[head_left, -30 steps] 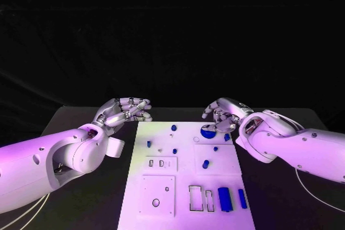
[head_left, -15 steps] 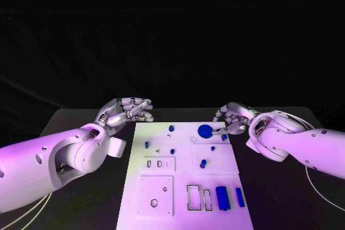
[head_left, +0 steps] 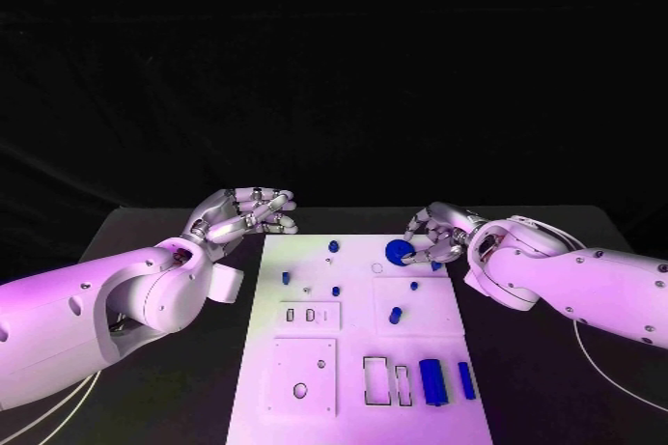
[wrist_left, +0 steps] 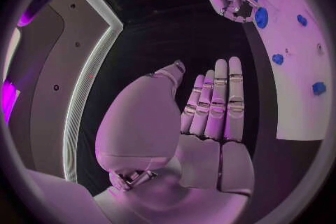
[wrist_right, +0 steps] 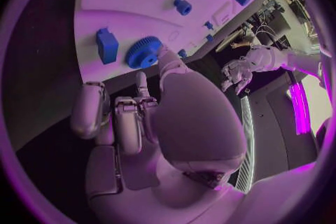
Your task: Assemble the parts on the task board
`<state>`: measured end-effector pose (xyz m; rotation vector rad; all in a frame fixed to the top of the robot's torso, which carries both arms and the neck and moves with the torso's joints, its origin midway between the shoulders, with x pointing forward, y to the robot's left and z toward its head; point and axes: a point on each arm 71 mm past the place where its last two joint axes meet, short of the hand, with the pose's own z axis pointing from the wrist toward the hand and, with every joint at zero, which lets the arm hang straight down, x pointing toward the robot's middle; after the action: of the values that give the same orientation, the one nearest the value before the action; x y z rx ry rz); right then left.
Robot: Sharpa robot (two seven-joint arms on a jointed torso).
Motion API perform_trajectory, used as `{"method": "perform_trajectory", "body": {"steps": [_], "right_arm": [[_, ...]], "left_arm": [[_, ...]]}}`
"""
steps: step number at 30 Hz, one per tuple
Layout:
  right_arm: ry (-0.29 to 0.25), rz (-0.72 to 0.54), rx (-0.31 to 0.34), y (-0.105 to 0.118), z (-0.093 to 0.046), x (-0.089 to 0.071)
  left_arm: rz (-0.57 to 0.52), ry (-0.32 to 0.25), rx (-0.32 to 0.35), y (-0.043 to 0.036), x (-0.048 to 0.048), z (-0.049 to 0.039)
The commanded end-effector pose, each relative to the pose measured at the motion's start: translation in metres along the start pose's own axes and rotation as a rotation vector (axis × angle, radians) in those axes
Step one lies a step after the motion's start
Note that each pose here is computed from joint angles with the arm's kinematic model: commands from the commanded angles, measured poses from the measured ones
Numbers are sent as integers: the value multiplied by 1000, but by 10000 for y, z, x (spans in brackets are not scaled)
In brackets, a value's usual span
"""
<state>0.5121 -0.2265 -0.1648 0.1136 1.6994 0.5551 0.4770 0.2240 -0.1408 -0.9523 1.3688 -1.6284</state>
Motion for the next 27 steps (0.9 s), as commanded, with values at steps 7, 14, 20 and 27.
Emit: {"method": "perform_trajectory", "body": {"steps": [7, 14, 20, 27], "right_arm": [[8, -23, 3, 36, 32, 33], [13, -37, 7, 53, 67, 54], [23, -44, 13, 60, 97, 77], [34, -49, 15, 64, 114, 101]], "left_arm": [[-12, 18, 8, -12, 22, -3], [-12, 19, 8, -13, 21, -5], [-11, 17, 7, -14, 15, -9], [-11, 18, 6, -15, 15, -11]]}}
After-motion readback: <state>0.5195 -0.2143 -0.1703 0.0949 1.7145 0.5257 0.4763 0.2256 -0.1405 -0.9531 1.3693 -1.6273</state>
